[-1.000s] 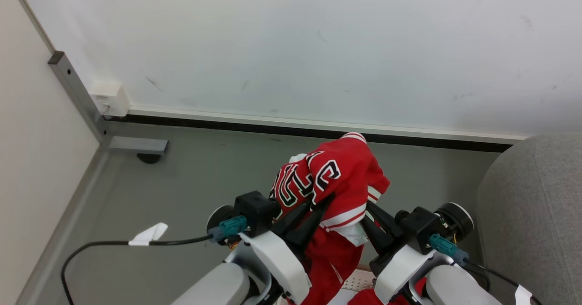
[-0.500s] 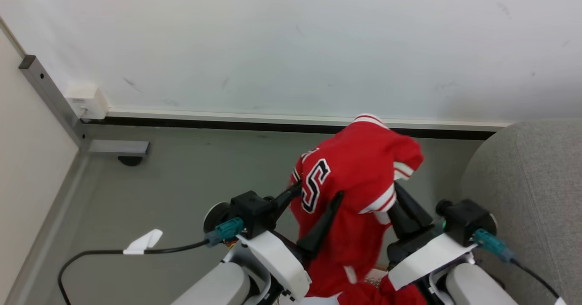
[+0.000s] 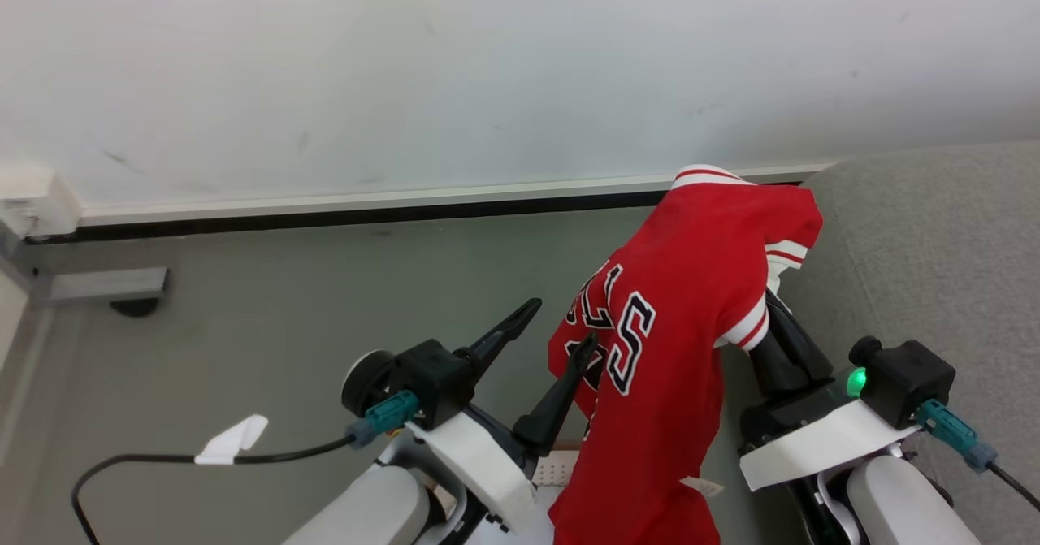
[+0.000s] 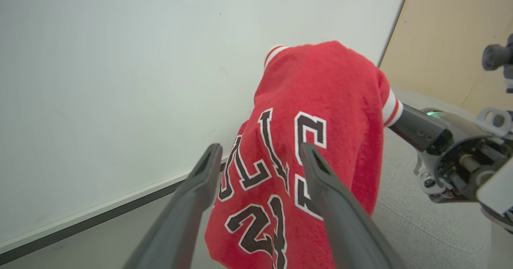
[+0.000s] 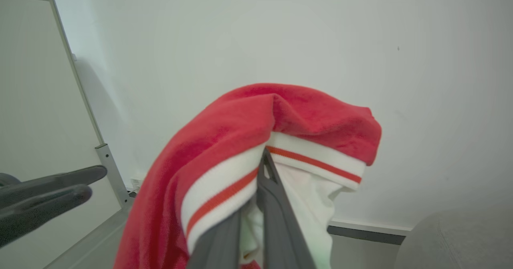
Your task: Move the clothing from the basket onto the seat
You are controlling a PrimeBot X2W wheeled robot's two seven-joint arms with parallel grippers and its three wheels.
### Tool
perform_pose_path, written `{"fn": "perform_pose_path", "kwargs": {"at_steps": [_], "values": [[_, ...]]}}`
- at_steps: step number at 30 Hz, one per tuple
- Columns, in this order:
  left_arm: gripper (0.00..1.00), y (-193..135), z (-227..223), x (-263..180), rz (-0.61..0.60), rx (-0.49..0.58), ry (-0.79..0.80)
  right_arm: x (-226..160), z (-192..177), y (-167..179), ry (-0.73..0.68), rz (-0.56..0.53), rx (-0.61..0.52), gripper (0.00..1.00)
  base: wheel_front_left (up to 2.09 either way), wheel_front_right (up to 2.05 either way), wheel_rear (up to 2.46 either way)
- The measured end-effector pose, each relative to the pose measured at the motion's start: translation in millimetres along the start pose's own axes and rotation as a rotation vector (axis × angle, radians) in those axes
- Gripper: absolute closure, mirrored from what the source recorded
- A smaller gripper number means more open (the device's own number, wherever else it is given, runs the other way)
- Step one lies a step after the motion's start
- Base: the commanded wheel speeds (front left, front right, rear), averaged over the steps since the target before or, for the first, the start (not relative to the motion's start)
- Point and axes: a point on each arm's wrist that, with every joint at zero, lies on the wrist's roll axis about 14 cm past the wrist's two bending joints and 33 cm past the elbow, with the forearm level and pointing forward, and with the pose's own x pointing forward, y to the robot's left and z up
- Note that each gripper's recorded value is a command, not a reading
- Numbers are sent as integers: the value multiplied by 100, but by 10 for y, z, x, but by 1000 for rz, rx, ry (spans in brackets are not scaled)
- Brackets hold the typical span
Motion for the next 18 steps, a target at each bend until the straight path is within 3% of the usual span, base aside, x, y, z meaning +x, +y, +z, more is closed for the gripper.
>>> {"fn": "perform_pose_path", "kwargs": {"at_steps": [9,18], "values": [[0,-310,-139,282,-147,-6,13,-412,143,-576,-32,-199,-11,100,0,0,0],[0,-719,-268,526,-301,-44,24,-917,159,-970,-53,-399,85,100,0,0,0]]}}
